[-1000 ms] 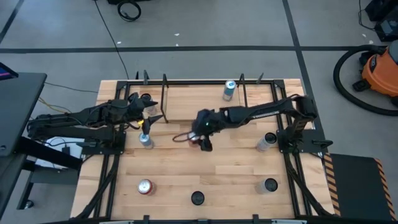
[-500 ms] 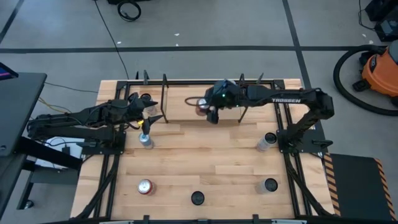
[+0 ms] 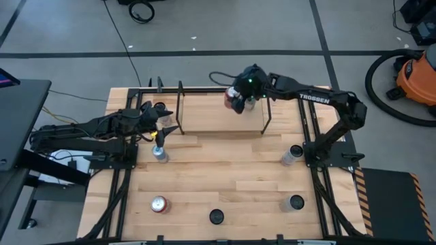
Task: Place canned beverage on shelf
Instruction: Put the top orange soda can on the shelf
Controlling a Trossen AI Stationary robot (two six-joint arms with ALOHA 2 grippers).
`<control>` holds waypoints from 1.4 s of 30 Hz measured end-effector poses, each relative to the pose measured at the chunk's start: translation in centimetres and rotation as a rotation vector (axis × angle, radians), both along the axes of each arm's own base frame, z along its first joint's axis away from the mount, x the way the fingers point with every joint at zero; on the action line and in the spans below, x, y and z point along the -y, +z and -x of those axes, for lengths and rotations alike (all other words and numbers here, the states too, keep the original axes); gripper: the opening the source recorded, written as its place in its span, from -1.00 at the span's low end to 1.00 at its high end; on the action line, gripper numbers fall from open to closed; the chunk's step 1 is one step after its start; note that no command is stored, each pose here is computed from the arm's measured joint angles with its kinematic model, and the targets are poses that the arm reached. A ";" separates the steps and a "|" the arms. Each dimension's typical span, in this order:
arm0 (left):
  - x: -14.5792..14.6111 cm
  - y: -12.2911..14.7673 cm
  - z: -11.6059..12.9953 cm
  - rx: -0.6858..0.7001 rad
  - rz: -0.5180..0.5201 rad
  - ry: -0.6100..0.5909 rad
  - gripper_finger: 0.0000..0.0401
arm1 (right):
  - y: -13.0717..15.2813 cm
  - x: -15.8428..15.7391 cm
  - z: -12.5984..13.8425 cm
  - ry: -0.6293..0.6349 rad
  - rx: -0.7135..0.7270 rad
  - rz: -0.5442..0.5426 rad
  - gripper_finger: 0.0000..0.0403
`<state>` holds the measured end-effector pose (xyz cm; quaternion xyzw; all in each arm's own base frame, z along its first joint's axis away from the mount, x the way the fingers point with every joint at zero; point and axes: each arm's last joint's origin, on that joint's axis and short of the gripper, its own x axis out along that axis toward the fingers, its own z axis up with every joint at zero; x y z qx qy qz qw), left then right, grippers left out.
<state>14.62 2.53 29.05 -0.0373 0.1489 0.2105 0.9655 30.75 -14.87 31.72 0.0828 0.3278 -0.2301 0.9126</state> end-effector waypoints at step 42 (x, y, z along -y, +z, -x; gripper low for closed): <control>0.0 0.0 0.0 -0.027 -0.059 -0.021 0.59 | -5.2 2.1 1.0 0.004 0.102 -0.005 0.54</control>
